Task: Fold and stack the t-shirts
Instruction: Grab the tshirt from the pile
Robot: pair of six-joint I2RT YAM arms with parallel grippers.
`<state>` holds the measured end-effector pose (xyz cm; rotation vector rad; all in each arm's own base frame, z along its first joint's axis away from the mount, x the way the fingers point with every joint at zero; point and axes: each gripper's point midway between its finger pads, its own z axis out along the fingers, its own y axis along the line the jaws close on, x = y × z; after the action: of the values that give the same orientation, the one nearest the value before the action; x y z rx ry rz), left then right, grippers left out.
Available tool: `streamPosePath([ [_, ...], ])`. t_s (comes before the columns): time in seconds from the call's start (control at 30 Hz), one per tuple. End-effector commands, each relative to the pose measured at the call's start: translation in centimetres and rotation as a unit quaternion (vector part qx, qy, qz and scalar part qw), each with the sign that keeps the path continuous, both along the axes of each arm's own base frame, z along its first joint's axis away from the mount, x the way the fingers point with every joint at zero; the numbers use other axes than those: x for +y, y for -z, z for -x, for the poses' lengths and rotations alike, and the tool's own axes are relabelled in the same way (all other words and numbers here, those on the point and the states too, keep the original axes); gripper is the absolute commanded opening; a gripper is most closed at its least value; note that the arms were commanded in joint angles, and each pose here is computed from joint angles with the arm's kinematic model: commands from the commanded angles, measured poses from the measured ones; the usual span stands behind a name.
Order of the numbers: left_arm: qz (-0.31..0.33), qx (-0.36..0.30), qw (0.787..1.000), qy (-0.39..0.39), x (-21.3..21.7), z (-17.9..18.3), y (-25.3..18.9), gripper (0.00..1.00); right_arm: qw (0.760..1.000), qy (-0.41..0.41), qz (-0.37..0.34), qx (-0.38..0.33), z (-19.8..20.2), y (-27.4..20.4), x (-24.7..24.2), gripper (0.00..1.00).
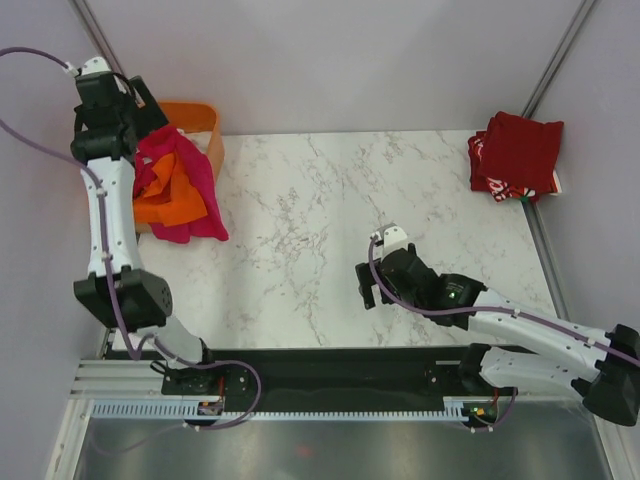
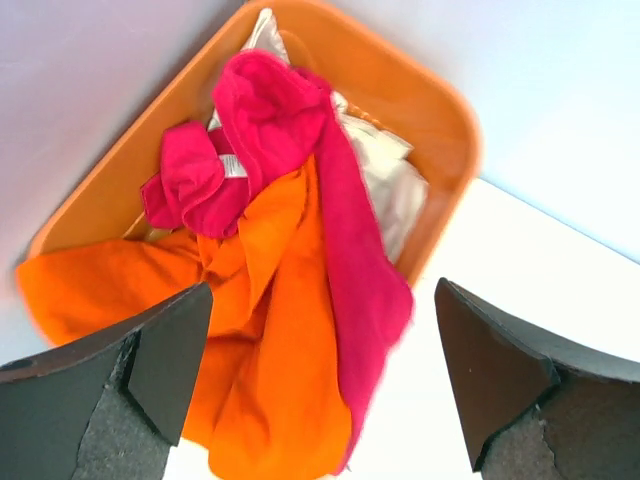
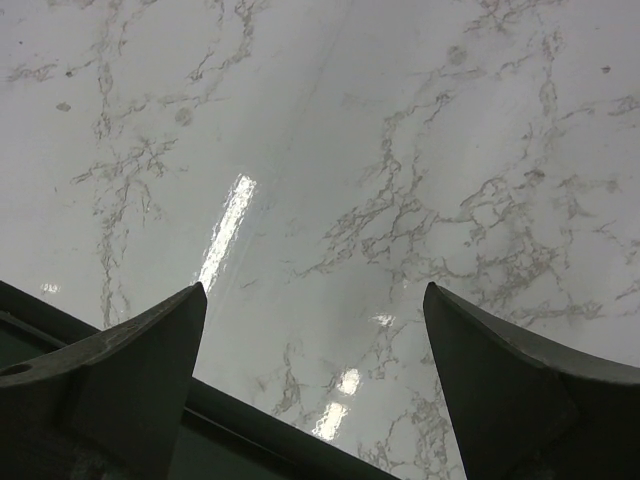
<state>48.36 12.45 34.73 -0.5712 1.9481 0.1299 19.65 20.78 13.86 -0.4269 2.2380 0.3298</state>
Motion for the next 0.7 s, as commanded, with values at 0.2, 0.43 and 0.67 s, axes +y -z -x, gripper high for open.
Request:
streamPosePath([
  [0.2,0.063,0.046,0.994,0.078,-6.8,11.9,5.8,0.99,0.985,-0.105,-0.137,-0.005,-1.6,-5.0,10.3,0.98],
  [0.43,0.093,0.117,0.988,0.033,-6.6,14.0,13.7,1.0,0.98,-0.123,-0.141,0.062,-1.2,-2.3,13.3,0.98],
  [0.67,0.115,0.143,0.983,-0.01,-5.2,12.9,17.1,0.95,0.986,-0.086,-0.129,0.058,0.1,-0.1,9.3,0.98],
])
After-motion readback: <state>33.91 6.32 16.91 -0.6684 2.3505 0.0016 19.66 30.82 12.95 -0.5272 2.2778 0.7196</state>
